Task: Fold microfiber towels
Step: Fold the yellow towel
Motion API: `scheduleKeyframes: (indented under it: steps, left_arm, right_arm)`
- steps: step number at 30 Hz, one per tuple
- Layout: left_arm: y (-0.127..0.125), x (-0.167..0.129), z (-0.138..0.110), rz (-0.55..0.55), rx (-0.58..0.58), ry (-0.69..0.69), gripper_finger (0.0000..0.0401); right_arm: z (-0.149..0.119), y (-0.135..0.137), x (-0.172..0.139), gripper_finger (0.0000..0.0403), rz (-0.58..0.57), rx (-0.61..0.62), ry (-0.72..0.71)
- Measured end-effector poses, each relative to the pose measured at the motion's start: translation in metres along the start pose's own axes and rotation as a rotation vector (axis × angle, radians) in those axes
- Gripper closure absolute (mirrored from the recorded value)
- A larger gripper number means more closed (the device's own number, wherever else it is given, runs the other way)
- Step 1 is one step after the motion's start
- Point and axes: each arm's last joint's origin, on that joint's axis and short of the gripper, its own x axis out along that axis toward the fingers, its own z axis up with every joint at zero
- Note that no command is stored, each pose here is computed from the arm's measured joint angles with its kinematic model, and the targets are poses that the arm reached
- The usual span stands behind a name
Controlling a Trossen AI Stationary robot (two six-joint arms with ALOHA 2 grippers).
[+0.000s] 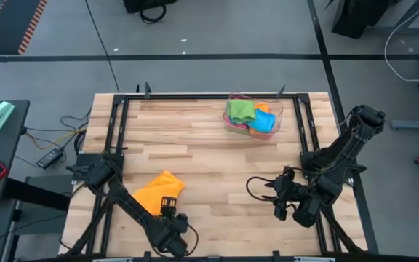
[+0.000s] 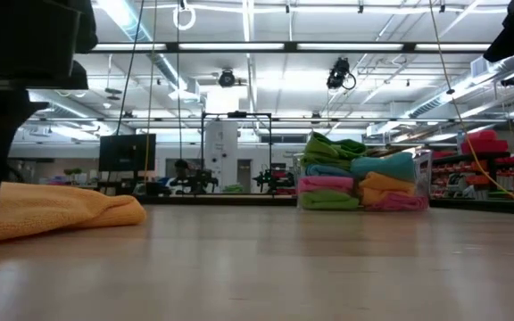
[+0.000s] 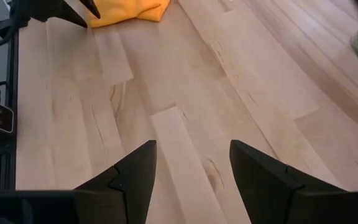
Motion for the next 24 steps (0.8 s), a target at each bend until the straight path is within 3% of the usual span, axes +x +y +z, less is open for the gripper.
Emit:
scheduleKeyframes:
  steps: [6, 14, 18, 24]
  left_arm:
    - [-0.003, 0.002, -0.003, 0.074, -0.054, -0.027, 0.0264]
    - [-0.008, 0.011, -0.003, 0.139, -0.008, -0.044, 0.0388]
    - [-0.001, -0.002, 0.000, 0.111, -0.004, -0.069, 0.0391]
    - [0.035, -0.048, 0.002, 0.036, -0.072, -0.163, 0.0394]
  right_arm:
    - [0.000, 0.001, 0.000, 0.0190, 0.009, 0.000, -0.004]
    - [0.004, 0.006, 0.001, 0.0190, 0.037, -0.028, -0.049]
    - [0.006, 0.005, 0.002, 0.0190, 0.033, -0.028, -0.051]
    - [0.011, 0.009, 0.011, 0.0190, 0.034, -0.070, -0.072]
